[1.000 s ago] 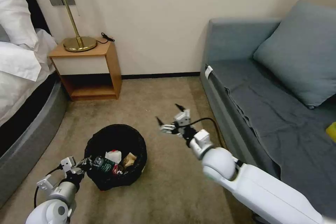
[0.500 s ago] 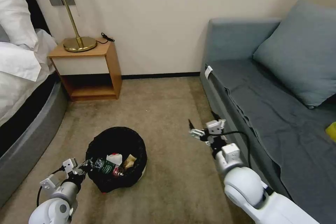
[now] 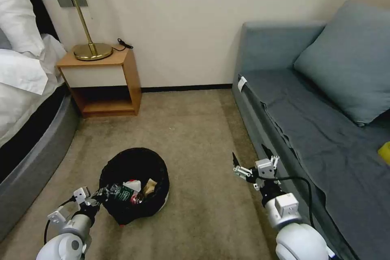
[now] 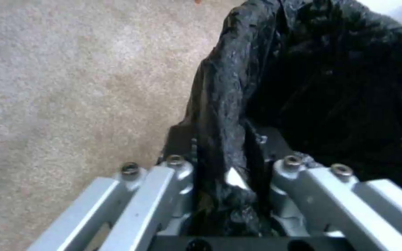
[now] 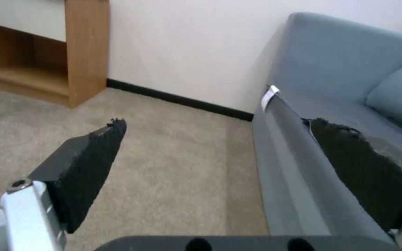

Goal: Pick up the trash bin, then pick up the garbage on the floor and place it into the trash bin.

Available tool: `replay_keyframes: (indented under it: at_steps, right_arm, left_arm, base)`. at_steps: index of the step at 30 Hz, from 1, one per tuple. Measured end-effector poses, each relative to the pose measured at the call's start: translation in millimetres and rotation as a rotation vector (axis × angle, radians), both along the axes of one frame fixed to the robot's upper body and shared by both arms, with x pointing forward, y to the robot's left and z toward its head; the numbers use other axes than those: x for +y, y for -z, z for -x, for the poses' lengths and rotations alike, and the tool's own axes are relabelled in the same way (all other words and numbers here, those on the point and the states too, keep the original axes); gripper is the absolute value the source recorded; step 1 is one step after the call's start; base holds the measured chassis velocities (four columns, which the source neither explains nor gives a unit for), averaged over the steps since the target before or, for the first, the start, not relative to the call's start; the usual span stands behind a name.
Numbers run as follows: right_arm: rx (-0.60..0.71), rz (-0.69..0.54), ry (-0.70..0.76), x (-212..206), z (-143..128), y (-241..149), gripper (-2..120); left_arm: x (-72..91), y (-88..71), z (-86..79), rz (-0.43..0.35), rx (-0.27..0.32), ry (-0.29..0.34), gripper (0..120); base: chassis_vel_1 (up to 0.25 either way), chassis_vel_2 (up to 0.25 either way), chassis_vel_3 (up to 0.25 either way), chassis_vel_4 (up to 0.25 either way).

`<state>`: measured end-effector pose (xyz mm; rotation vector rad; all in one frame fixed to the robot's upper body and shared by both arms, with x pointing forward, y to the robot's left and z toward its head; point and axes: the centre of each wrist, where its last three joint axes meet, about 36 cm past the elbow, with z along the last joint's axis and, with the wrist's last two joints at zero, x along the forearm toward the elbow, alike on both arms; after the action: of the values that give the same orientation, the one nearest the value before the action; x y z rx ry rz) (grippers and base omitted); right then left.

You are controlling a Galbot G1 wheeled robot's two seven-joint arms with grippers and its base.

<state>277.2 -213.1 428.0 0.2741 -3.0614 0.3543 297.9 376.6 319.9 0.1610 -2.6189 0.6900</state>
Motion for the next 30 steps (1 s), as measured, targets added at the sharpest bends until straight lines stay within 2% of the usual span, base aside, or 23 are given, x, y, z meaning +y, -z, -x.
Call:
replay_keyframes:
  at_steps: [3,4,7,8,12,13,16,17,19,21,22,23,24,25,26,29,30]
  right_arm:
    - [0.005,-0.001,0.003,-1.0,10.5,1.6,100]
    - [0.005,-0.001,0.003,-1.0,10.5,1.6,100]
    - [0.012,-0.012,0.010,0.3,18.1,2.5,100]
    - [0.012,-0.012,0.010,0.3,18.1,2.5,100]
    - [0.010,-0.035,0.029,3.2,20.2,0.8,100]
    - [0.010,-0.035,0.029,3.2,20.2,0.8,100]
    - [0.006,-0.051,0.046,4.3,21.2,-0.9,100]
    - [0.006,-0.051,0.046,4.3,21.2,-0.9,100]
    - [0.009,-0.060,0.059,5.2,24.4,-0.5,100]
    - [0.006,-0.070,0.079,6.6,28.3,0.0,100]
    - [0.006,-0.070,0.079,6.6,28.3,0.0,100]
    - [0.004,-0.083,0.100,8.8,32.4,0.8,100]
    - [0.005,-0.091,0.116,10.8,35.0,1.5,100]
    - [0.000,-0.110,0.141,14.8,39.6,2.5,100]
    - [0.000,-0.110,0.141,14.8,39.6,2.5,100]
    - [-0.025,-0.115,0.175,17.1,47.3,4.2,100]
    - [-0.029,-0.113,0.176,17.0,48.0,4.5,100]
  left_arm:
    - [1.4,-1.2,2.9,-0.050,-0.023,0.026,46]
    - [1.4,-1.2,2.9,-0.050,-0.023,0.026,46]
    - [2.6,-9.9,6.5,-0.125,-0.099,0.067,61]
    - [2.6,-9.9,6.5,-0.125,-0.099,0.067,61]
    - [-2.1,-22.4,11.7,-0.180,-0.190,0.109,75]
    - [-2.1,-22.4,11.7,-0.180,-0.190,0.109,75]
    - [-8.2,-37.8,18.3,-0.214,-0.278,0.167,90]
    - [-8.2,-37.8,18.3,-0.214,-0.278,0.167,90]
    - [-12.9,-48.4,22.4,-0.228,-0.334,0.213,98]
    - [-17.7,-57.4,25.2,-0.244,-0.397,0.245,100]
    - [-17.7,-57.4,25.2,-0.244,-0.397,0.245,100]
    - [-23.4,-62.7,27.3,-0.255,-0.431,0.263,100]
    - [-27.4,-65.4,28.5,-0.261,-0.440,0.268,100]
    - [-34.4,-67.8,30.3,-0.265,-0.443,0.265,100]
    - [-34.4,-67.8,30.3,-0.265,-0.443,0.265,100]
    - [-59.8,-68.2,35.7,-0.282,-0.420,0.226,100]
    - [-62.7,-68.1,36.4,-0.282,-0.416,0.222,100]
  base:
    - [0.000,0.000,0.000,0.000]
    - [0.000,0.000,0.000,0.000]
    - [0.000,0.000,0.000,0.000]
    - [0.000,0.000,0.000,0.000]
    - [0.000,0.000,0.000,0.000]
    - [0.000,0.000,0.000,0.000]
    - [0.000,0.000,0.000,0.000]
    - [0.000,0.000,0.000,0.000]
    - [0.000,0.000,0.000,0.000]
    - [0.000,0.000,0.000,0.000]
    - [0.000,0.000,0.000,0.000]
    - [0.000,0.000,0.000,0.000]
    - [0.000,0.000,0.000,0.000]
    - [0.000,0.000,0.000,0.000]
    - [0.000,0.000,0.000,0.000]
    - [0.000,0.000,0.000,0.000]
    - [0.000,0.000,0.000,0.000]
